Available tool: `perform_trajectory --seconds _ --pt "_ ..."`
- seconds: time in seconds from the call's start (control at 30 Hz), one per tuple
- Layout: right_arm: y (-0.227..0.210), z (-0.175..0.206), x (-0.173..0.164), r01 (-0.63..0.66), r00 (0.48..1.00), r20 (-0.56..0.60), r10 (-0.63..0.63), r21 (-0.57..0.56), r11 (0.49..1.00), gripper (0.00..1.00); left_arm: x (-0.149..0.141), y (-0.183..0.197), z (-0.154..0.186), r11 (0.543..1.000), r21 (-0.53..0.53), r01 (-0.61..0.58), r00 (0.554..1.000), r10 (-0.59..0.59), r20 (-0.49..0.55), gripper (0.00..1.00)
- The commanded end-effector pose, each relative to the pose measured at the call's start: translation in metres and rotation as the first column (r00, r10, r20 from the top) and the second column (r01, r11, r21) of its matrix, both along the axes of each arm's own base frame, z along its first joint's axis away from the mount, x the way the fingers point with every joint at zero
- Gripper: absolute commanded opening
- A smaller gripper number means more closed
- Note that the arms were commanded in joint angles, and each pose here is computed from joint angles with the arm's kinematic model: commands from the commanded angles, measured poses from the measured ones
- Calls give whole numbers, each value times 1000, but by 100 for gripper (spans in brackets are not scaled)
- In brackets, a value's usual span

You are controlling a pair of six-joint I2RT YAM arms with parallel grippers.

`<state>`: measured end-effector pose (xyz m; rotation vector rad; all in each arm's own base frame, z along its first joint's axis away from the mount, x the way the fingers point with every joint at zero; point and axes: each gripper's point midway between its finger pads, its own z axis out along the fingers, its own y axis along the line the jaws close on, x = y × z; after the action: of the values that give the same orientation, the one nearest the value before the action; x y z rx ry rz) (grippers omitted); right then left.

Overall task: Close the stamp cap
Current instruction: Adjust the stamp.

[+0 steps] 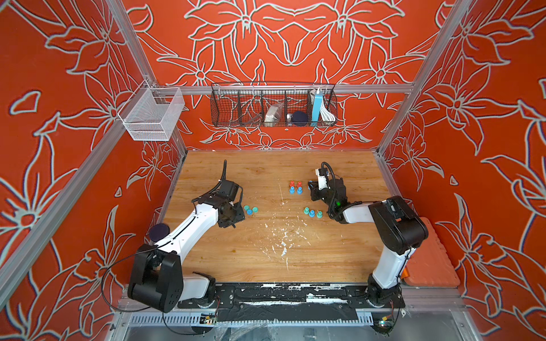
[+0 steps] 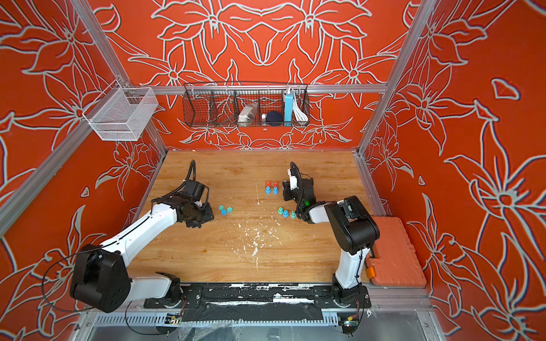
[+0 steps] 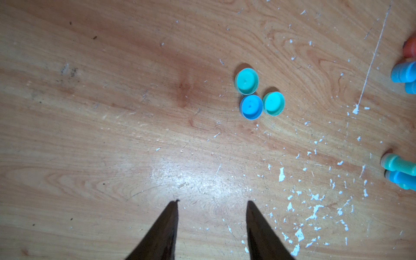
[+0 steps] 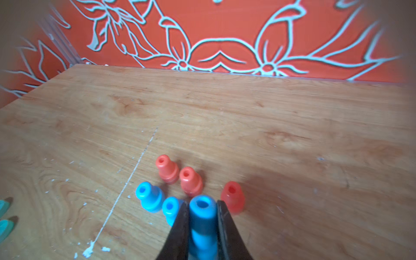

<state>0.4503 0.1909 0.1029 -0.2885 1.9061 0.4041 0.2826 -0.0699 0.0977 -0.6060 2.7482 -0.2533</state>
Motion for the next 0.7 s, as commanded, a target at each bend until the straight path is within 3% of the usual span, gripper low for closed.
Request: perform_trajectory --seconds 0.0,0.07,0.23,0.37,0.5,0.6,0.67 --pt "-33 16 17 152 987 54 -151 -29 988 0 4 2 6 1000 -2 -15 1000 15 25 49" --pt "-45 13 25 198 980 22 -197 -18 980 0 5 2 7 1000 0 -15 1000 15 26 49" --pt "-29 22 9 104 994 44 -104 -3 995 0 6 4 10 1000 2 -20 999 19 36 50" --pt "16 56 -30 -89 990 106 92 -33 995 0 5 6 10 1000 -1 -28 999 28 40 49" --pt "86 84 -83 -359 921 151 358 -23 933 0 4 8 5 999 -17 -40 999 41 33 50" --pt "124 80 -116 -472 874 157 460 50 880 0 3 8 2 998 -35 -44 999 45 26 49" --pt "139 70 -133 -469 877 152 456 66 881 0 3 8 3 998 -45 -45 998 46 30 50"
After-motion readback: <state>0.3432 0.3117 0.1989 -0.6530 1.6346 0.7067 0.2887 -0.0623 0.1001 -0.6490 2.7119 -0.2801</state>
